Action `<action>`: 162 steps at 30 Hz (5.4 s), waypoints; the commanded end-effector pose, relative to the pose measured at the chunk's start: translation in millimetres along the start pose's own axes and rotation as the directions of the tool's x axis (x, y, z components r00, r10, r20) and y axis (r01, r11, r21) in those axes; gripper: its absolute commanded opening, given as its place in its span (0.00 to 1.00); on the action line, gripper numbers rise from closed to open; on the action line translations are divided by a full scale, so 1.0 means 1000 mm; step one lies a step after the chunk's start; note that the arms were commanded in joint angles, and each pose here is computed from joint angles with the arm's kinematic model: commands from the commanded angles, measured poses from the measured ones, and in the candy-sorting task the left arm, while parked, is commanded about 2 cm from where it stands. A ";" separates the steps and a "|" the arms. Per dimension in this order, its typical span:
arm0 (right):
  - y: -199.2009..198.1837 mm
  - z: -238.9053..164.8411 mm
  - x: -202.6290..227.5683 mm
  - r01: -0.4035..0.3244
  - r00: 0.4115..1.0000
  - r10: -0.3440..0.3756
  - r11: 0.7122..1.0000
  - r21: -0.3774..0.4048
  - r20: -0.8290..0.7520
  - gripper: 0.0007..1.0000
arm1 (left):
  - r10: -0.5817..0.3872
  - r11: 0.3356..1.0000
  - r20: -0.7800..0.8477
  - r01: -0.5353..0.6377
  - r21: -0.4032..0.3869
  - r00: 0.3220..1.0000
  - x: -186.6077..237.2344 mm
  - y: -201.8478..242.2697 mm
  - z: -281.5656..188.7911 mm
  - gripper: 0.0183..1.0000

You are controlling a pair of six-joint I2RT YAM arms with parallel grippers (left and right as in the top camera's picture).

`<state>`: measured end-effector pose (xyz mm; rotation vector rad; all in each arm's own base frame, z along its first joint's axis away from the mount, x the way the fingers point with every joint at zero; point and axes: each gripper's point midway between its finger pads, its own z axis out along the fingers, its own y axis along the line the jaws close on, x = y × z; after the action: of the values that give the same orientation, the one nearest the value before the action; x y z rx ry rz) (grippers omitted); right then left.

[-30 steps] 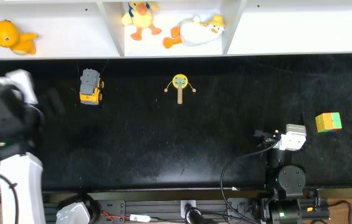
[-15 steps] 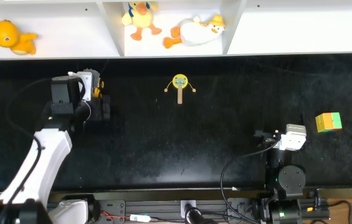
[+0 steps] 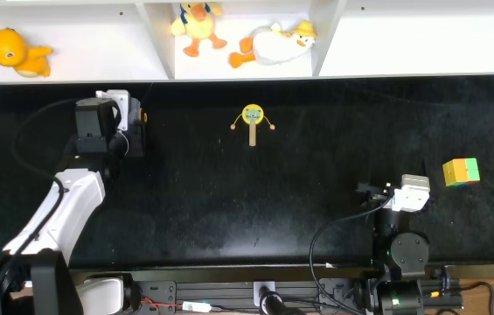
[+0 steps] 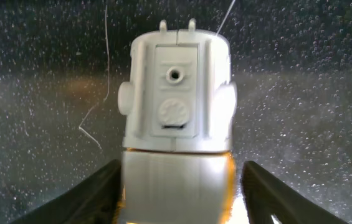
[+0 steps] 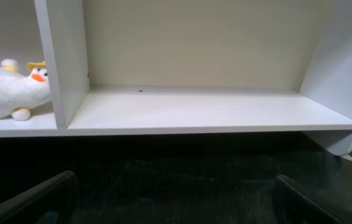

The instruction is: Store Toys

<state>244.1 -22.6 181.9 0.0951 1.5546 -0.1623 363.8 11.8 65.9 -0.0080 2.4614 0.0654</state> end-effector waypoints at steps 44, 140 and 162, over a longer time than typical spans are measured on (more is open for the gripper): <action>0.000 0.000 0.004 -0.007 1.000 0.007 1.000 -0.003 -0.002 1.00 | 0.023 0.997 0.244 -0.041 0.072 0.969 -0.172 -0.022 -0.051 0.37; 0.149 0.029 0.043 -0.122 0.493 0.047 0.992 -0.016 -0.869 1.00 | -0.094 0.995 0.717 0.049 0.084 0.690 0.036 -0.007 -0.144 1.00; 0.288 0.052 0.115 -0.100 0.468 0.050 0.995 0.004 -0.882 0.96 | -0.095 0.995 0.718 0.049 0.084 0.690 0.035 -0.007 -0.144 1.00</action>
<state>334.7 243.9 48.6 0.1695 2.6586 -0.0028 246.6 1.5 153.0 -0.0377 1.6643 -0.0081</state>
